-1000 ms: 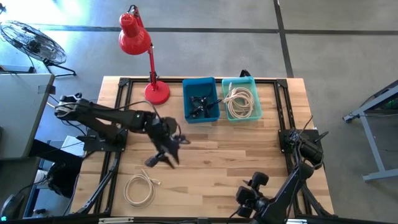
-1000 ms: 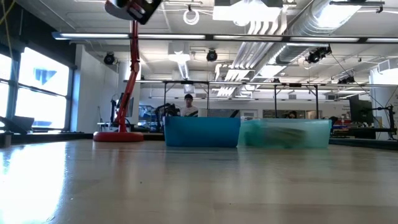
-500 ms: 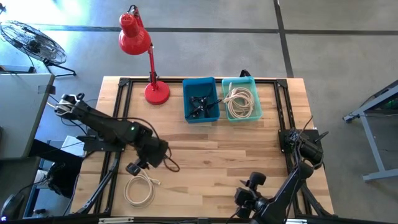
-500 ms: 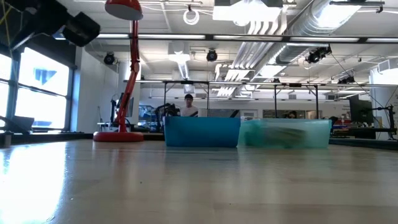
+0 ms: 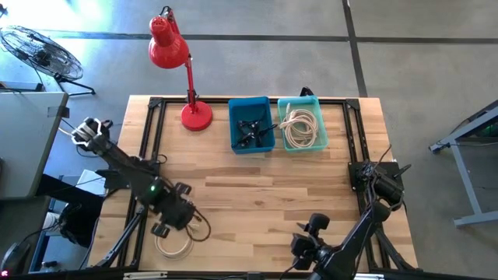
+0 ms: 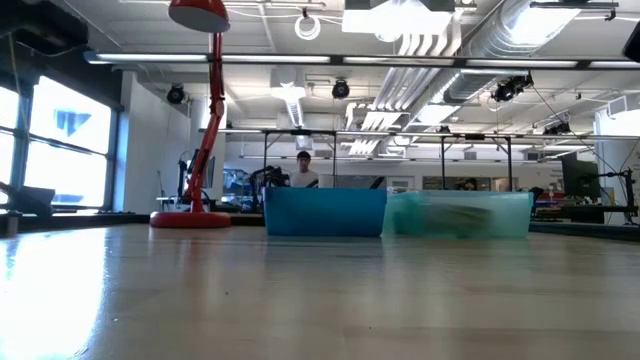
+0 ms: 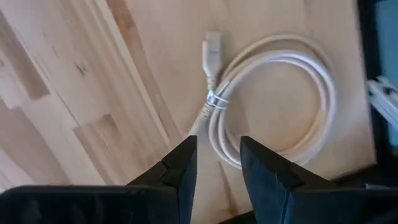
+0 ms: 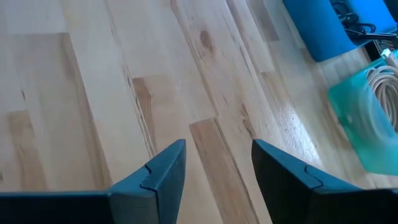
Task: Pick & Place USB Port
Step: Put the brown HDMI cable into the green bin
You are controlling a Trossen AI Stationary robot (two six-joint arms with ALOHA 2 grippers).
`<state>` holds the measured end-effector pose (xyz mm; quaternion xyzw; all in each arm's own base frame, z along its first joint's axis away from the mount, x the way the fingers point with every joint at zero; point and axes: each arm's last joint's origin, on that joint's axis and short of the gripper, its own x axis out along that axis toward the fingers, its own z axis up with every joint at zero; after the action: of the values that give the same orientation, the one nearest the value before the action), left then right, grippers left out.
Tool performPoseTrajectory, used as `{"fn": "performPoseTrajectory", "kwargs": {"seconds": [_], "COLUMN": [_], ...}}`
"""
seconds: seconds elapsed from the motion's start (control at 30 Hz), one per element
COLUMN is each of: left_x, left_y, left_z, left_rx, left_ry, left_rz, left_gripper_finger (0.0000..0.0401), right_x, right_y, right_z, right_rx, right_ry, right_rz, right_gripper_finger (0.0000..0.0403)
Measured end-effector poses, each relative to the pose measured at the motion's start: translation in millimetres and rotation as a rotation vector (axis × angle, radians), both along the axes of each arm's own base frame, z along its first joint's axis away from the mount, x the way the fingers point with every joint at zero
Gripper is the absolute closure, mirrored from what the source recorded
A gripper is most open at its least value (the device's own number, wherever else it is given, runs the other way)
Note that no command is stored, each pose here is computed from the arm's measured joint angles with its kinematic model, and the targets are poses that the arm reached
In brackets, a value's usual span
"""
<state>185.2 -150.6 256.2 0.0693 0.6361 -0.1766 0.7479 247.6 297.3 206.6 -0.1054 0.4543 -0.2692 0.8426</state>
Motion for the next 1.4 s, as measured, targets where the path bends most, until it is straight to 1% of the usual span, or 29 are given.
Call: {"fn": "performPoseTrajectory", "kwargs": {"seconds": [0.2,0.37,0.47,0.53,0.7,0.8,0.93,1.13,1.23,1.4], "left_x": [-10,-10,-7,-5,-2,-2,-2,-3,-6,-5], "left_y": [-30,-44,-48,-51,-54,-53,-51,-50,-48,-49], "left_z": [-21,-39,-48,-52,-61,-62,-62,-67,-70,-78], "left_rx": [0.063,0.106,0.104,0.09,0.122,0.134,0.163,0.164,0.162,0.128], "left_ry": [0.079,0.152,0.179,0.203,0.22,0.213,0.195,0.202,0.232,0.219], "left_rz": [0.087,0.212,0.291,0.321,0.344,0.382,0.395,0.455,0.49,0.491], "left_gripper_finger": [0.0283,0.0283,0.0283,0.0283,0.0283,0.0283,0.0283,0.0283,0.0283,0.0283], "right_x": [1,1,1,2,2,2,4,5,5,5], "right_y": [2,3,3,4,4,4,7,8,8,8], "right_z": [0,-1,-1,-1,-1,-1,-2,-2,-2,-2], "right_rx": [0.018,0.032,0.035,0.039,0.037,0.032,0.043,0.046,0.048,0.049], "right_ry": [-0.011,-0.021,-0.021,-0.021,-0.024,-0.017,-0.02,-0.021,-0.019,-0.02], "right_rz": [0.0,0.002,0.001,0.001,0.002,0.021,0.049,0.059,0.058,0.059], "right_gripper_finger": [0.0227,0.0227,0.0227,0.0227,0.0227,0.0227,0.0227,0.0227,0.0227,0.0227]}}
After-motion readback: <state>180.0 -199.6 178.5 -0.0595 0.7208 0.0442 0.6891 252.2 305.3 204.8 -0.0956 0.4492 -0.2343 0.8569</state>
